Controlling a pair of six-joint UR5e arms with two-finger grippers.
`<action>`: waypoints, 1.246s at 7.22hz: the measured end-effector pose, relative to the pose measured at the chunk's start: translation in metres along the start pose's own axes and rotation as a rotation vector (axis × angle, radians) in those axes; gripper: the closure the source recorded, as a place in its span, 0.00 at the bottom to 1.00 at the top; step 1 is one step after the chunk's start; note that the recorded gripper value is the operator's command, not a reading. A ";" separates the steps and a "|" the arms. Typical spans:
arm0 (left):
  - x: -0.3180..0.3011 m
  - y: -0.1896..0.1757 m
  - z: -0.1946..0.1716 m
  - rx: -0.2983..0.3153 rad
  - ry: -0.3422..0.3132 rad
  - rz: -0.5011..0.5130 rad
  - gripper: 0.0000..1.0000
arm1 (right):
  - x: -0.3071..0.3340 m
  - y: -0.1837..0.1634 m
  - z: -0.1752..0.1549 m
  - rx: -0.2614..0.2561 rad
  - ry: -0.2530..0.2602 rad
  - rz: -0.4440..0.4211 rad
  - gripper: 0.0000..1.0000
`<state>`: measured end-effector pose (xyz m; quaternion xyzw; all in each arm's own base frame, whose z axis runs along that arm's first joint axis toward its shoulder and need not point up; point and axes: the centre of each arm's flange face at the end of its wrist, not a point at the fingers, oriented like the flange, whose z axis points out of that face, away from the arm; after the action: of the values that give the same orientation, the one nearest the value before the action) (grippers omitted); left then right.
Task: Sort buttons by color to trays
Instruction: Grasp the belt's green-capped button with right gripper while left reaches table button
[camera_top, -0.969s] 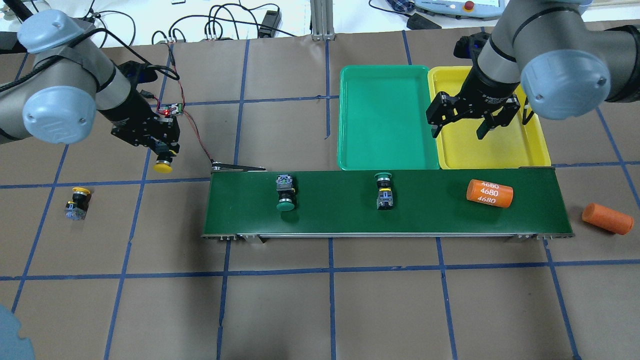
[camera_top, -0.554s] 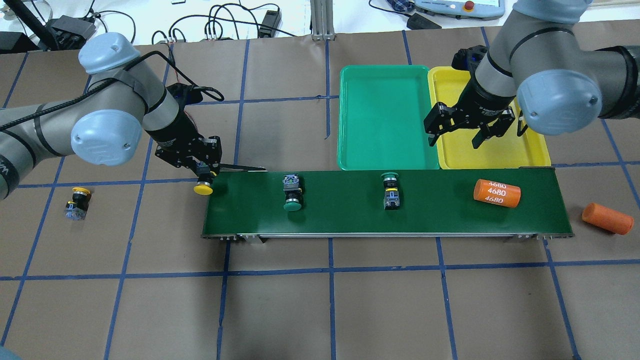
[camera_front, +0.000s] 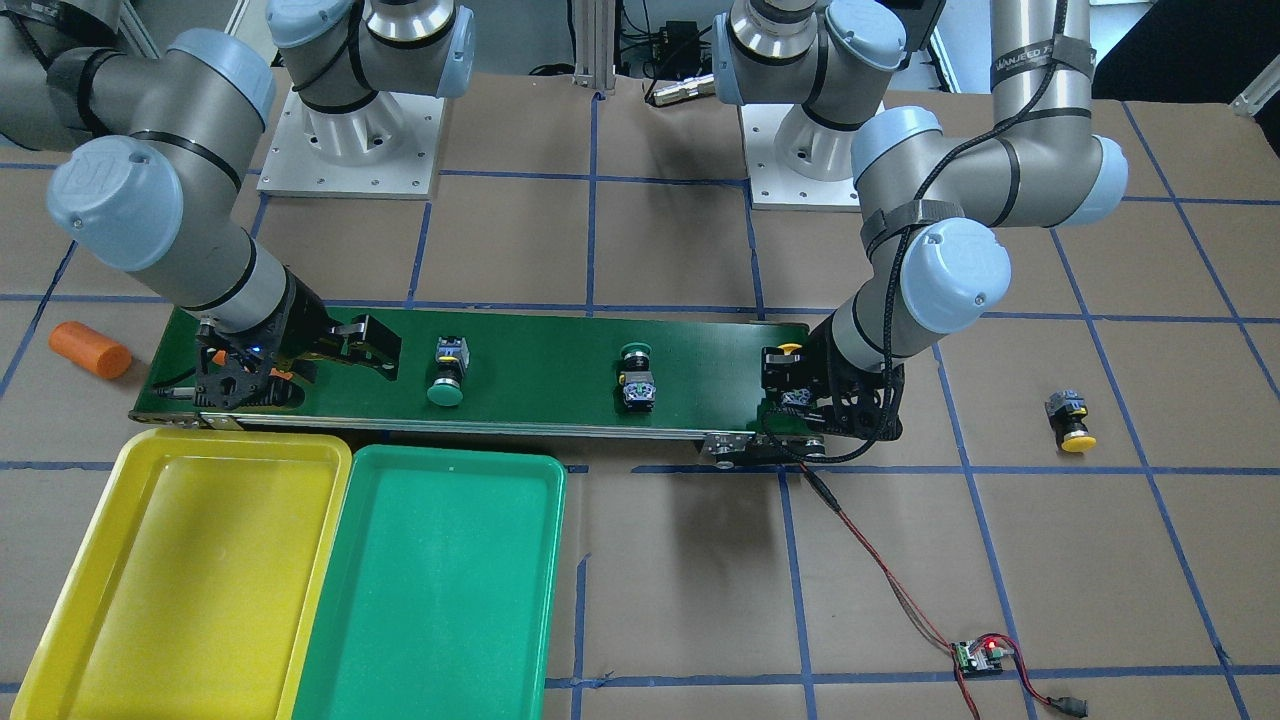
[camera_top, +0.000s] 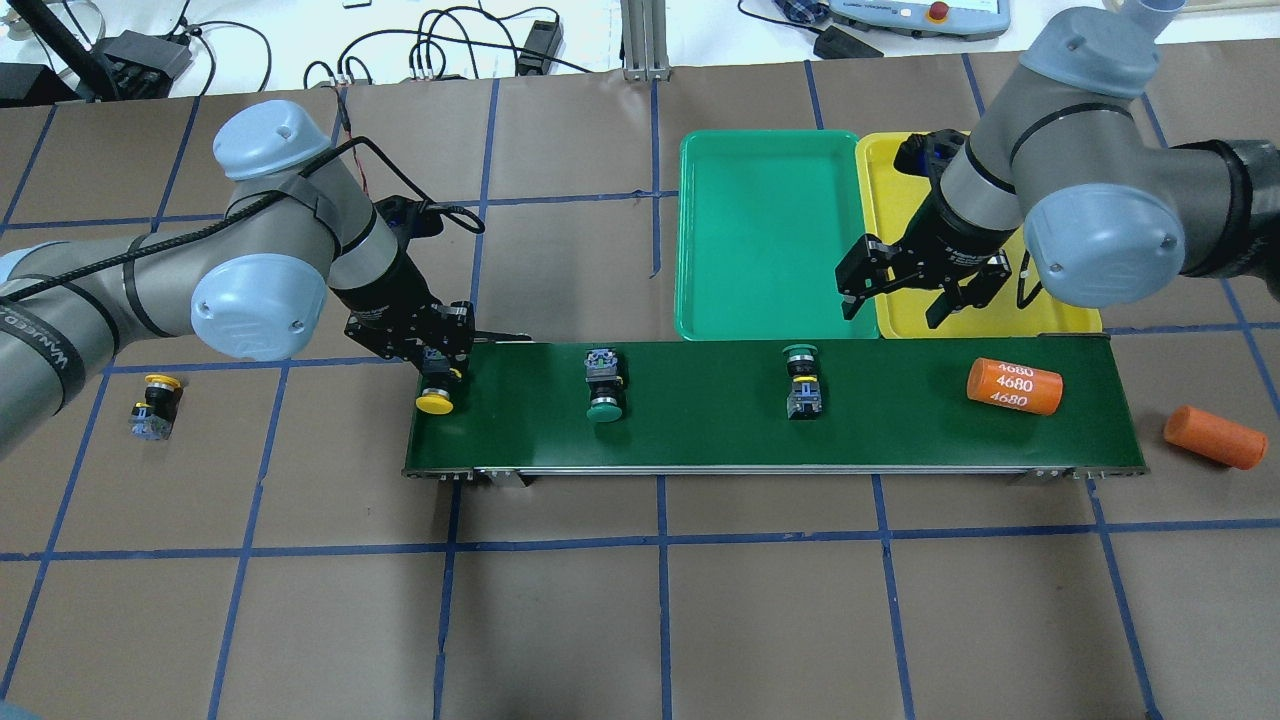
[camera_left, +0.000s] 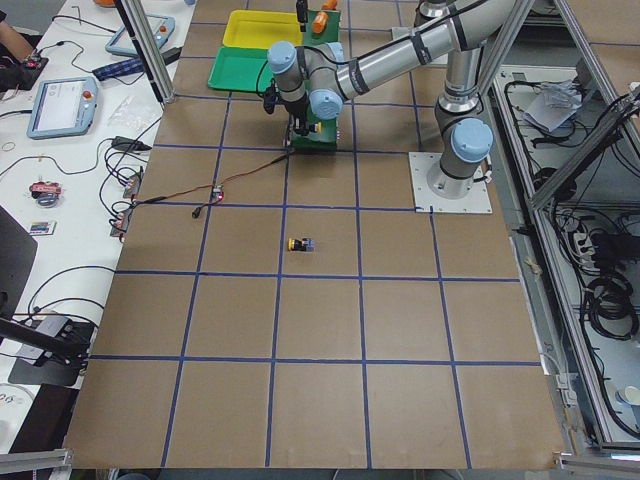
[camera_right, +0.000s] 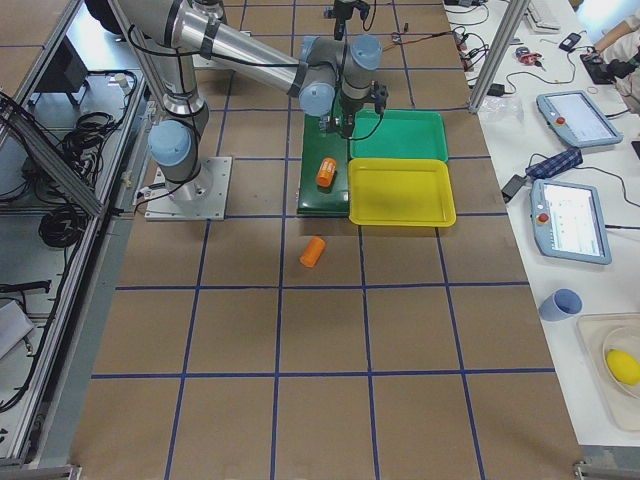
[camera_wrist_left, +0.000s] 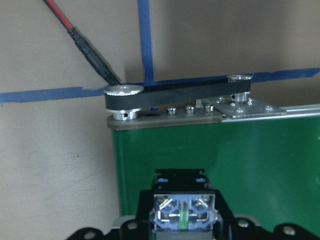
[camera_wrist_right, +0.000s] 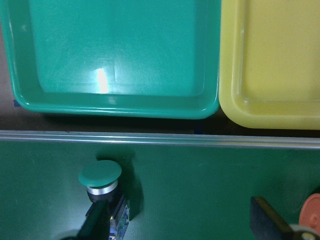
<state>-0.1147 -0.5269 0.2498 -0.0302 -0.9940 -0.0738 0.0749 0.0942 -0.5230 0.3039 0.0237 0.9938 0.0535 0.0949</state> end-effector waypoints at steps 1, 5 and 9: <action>0.000 -0.002 0.003 0.013 -0.004 0.002 0.00 | 0.009 0.000 0.004 -0.012 0.001 0.019 0.00; -0.020 -0.005 -0.038 0.076 -0.036 -0.015 0.00 | 0.028 0.029 0.032 -0.055 -0.034 0.094 0.00; -0.217 0.008 -0.068 0.058 -0.090 0.037 0.00 | 0.026 0.037 0.039 -0.050 -0.097 0.116 0.00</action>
<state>0.1102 -0.5397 0.2842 -0.0499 -0.9973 -0.0422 0.0325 0.0771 -0.4812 0.2648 0.0814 0.9833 0.0827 0.1403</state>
